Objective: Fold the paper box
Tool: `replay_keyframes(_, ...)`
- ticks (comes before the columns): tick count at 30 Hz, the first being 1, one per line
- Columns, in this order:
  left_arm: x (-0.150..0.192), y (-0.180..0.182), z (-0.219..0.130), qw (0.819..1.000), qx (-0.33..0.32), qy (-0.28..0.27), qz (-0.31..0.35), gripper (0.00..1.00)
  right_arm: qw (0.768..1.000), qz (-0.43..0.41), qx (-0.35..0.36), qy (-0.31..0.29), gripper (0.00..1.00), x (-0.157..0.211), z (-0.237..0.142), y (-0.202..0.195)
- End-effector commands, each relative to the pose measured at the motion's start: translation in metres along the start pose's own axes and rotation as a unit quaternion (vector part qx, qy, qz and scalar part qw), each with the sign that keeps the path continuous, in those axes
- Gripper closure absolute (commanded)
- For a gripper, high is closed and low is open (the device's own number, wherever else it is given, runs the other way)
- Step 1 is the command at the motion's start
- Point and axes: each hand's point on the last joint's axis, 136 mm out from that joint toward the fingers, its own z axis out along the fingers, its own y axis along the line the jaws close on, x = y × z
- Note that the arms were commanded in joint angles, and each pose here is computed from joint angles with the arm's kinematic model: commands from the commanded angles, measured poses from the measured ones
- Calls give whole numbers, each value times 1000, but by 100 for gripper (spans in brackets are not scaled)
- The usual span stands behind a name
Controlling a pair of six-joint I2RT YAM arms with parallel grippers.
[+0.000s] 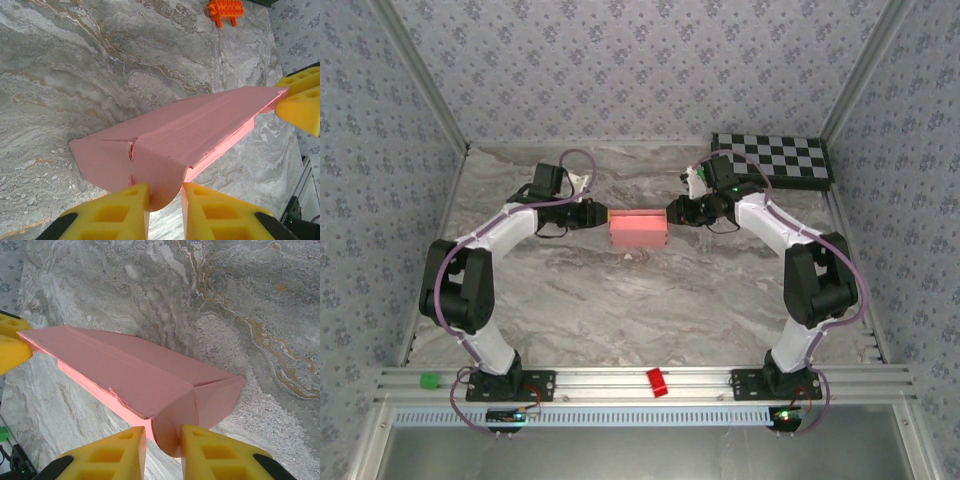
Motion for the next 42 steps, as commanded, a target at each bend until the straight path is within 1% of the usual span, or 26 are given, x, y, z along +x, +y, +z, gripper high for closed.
replay_keyframes(1,1,-1,4,1000,20,3,-2,78,1000,6,-7,9,75,-2,2,6)
replay_keyframes(11,2,0,6,1000,20,7,-5,79,1000,13,-12,11,76,-3,3,7)
replay_keyframes(21,0,-1,6,1000,23,5,-5,79,1000,22,-17,12,74,-5,4,11)
replay_keyframes(25,-1,-1,5,1000,22,3,-4,77,999,25,-16,13,73,-5,4,10)
replay_keyframes(36,0,4,4,1000,4,2,-2,73,999,19,25,21,67,1,3,-4)
replay_keyframes(42,0,5,2,1000,-3,1,0,70,999,18,35,24,66,5,1,-9)
